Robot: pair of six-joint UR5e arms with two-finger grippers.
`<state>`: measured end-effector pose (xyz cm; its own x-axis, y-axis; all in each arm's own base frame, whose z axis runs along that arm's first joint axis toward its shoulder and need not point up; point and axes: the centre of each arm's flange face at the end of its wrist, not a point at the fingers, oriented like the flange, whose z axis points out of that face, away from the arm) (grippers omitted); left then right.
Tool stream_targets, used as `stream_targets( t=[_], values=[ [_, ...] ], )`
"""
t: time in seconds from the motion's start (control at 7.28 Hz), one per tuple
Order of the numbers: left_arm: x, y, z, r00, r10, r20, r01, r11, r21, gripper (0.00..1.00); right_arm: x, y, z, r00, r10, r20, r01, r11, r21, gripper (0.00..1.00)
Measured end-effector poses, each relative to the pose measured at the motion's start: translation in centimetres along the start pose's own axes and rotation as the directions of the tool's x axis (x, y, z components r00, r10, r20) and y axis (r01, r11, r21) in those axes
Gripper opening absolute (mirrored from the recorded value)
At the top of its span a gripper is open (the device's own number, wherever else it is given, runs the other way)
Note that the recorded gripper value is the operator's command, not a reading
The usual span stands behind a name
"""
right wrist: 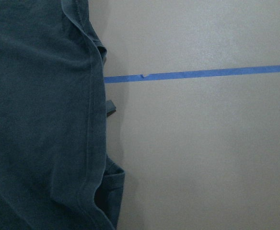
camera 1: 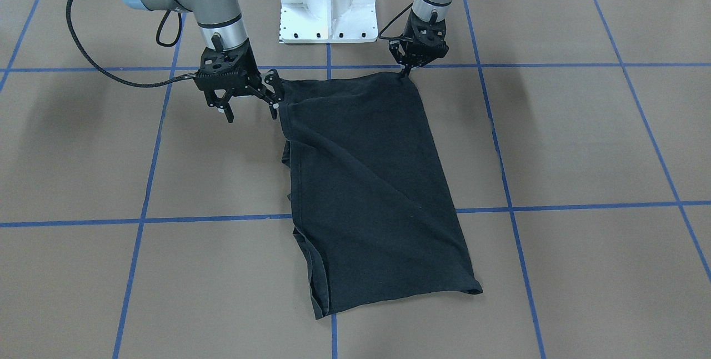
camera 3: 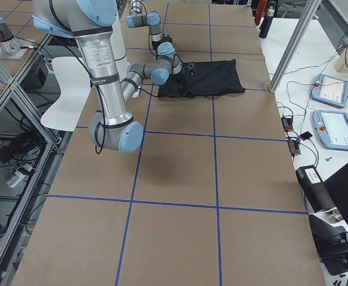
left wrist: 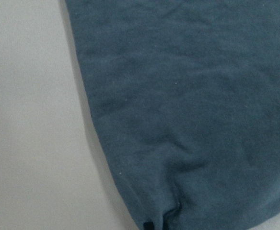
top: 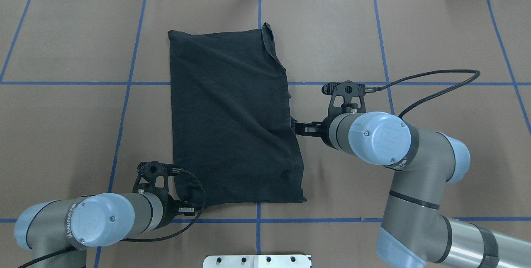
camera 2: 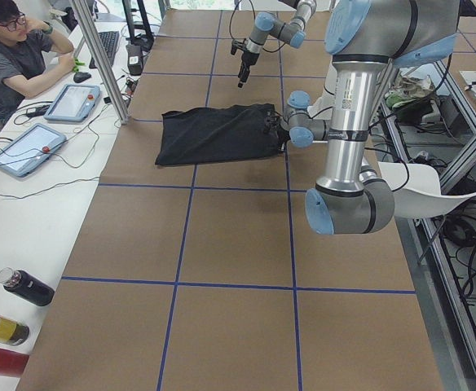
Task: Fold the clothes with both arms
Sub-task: 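Move the right gripper onto the shirt's side edge and grip it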
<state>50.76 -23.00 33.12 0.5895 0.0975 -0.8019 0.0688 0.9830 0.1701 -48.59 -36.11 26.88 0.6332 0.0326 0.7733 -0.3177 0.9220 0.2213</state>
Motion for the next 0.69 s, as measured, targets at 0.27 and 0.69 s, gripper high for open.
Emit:
stream_targets(
  t=[0.27, 0.69],
  values=[
    [0.1, 0.0, -0.1, 1.000, 0.000, -0.002, 0.000, 1.000, 0.001, 0.00, -3.6, 0.4, 2.8, 0.999, 0.049, -0.020, -0.048, 0.998, 0.037, 0.94],
    [0.1, 0.0, -0.1, 1.000, 0.000, -0.004, 0.000, 1.000, 0.001, 0.00, -5.1, 0.1, 7.0, 0.996, 0.048, -0.075, -0.041, 0.995, 0.089, 0.79]
  ],
)
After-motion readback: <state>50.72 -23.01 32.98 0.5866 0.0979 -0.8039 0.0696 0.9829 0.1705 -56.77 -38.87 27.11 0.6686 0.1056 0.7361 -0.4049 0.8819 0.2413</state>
